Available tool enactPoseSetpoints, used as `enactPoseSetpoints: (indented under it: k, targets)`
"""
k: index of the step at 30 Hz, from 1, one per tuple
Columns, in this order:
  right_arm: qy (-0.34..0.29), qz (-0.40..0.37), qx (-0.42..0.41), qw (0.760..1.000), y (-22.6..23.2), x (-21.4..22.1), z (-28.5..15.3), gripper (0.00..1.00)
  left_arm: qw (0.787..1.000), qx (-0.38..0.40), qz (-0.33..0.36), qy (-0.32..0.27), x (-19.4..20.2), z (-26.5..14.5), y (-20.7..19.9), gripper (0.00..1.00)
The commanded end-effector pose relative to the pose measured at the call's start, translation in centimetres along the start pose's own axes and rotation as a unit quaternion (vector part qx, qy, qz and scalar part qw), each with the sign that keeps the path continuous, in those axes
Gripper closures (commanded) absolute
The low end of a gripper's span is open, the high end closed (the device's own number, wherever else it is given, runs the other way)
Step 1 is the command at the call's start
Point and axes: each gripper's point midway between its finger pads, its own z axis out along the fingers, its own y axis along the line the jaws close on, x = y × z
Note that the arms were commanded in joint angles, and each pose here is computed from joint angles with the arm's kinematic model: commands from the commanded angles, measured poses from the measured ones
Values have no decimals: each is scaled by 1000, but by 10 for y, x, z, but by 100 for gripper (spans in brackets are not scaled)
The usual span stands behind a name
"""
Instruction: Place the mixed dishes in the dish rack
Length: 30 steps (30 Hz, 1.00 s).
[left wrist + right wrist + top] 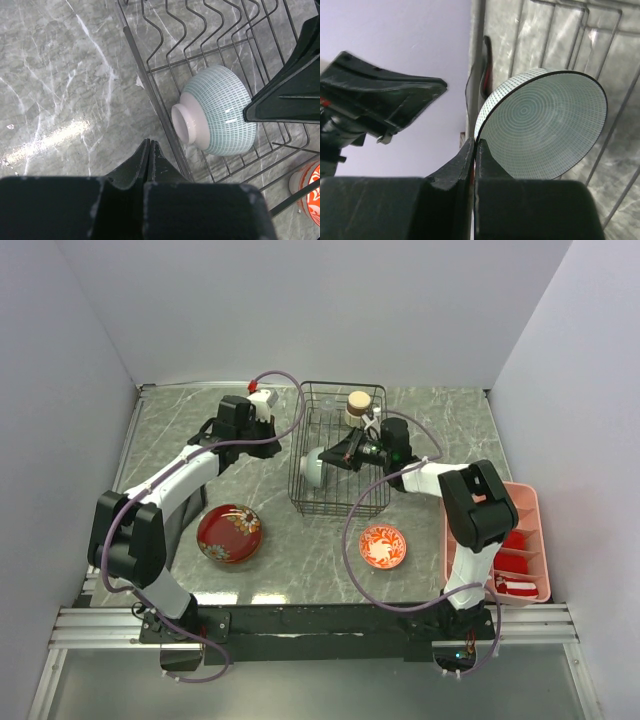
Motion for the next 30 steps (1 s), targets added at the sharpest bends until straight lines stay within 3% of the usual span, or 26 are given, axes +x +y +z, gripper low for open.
enactPoseSetpoints:
  k: [1, 8, 11, 19, 24, 25, 26, 30]
  targets:
    - [9, -19, -45, 999, 27, -4, 6, 100, 1000, 3, 17, -15, -8, -8, -5, 99]
    - [32, -16, 34, 999, 3, -4, 2, 100, 999, -5, 25, -22, -9, -14, -4, 99]
    - [35, -52, 90, 994, -15, -11, -7, 100, 999, -8, 28, -26, -7, -15, -3, 99]
    - [47, -84, 181, 979, -38, -16, -42, 78, 999, -8, 32, -39, -6, -21, -3, 95]
    - [66, -149, 281, 946, -52, -27, -94, 64, 998, -9, 40, -51, -9, -34, -6, 81]
    - [68, -164, 293, 939, -49, -29, -102, 63, 998, -8, 42, -52, -9, -36, -7, 77]
    - [81, -187, 315, 927, -46, -30, -114, 62, 998, -8, 44, -52, -9, -38, -7, 66]
    - [86, -251, 319, 910, -24, -41, -122, 60, 995, -19, 70, -74, -18, -54, -6, 50]
